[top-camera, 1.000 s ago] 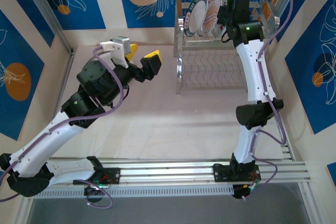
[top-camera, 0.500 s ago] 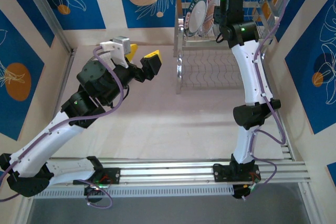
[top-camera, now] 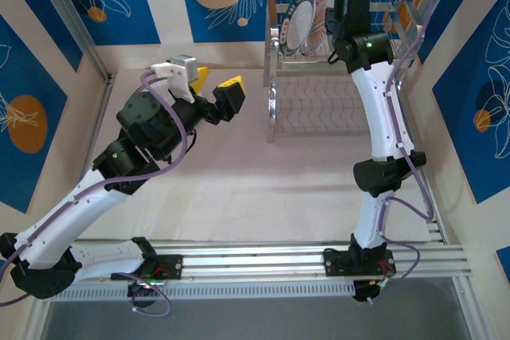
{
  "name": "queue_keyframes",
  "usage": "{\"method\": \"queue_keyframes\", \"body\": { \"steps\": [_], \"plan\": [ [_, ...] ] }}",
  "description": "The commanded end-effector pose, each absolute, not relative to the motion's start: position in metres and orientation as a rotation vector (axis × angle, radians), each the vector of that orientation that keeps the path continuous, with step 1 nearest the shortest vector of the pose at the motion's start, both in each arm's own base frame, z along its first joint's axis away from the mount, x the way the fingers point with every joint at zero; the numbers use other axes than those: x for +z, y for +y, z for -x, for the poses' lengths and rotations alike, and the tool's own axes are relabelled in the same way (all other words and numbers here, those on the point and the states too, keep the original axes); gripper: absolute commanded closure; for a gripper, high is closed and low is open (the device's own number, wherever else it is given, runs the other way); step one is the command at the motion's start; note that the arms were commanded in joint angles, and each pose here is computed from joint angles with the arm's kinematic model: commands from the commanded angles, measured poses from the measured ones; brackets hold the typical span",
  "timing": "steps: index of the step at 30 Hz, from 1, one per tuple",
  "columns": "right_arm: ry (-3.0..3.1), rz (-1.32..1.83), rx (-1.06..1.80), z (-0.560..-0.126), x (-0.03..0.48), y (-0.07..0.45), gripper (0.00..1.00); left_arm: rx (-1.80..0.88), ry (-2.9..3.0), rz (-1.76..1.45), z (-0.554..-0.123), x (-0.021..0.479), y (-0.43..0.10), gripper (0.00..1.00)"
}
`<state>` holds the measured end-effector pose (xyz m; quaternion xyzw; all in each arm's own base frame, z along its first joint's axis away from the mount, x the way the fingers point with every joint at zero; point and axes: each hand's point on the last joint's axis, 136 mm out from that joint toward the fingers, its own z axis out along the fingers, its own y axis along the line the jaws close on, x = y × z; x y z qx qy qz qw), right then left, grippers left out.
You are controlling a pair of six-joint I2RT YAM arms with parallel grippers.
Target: Unload the plates from the dish rack
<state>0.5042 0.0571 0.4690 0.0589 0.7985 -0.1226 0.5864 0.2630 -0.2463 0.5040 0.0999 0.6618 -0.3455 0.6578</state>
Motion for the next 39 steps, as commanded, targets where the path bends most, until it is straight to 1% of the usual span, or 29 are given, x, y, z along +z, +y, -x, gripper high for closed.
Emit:
{"method": "queue_keyframes", "body": {
  "steps": [1,23,33,39],
  "plan": [
    [1.598,-0.229,-0.223,-0.471,0.559,0.044,1.00,-0.822,1.439,-0.207,-0.253,0.528,-0.240,0.03],
    [1.505,-0.281,-0.232,-0.427,0.600,0.023,1.00,-0.909,1.440,-0.225,-0.252,0.529,-0.255,0.03],
    [1.477,-0.325,-0.187,-0.386,0.615,0.010,1.00,-0.977,1.456,-0.251,-0.253,0.529,-0.271,0.03],
    [1.502,-0.352,-0.106,-0.353,0.612,0.006,1.00,-1.054,1.471,-0.258,-0.254,0.529,-0.287,0.02]
  ]
}}
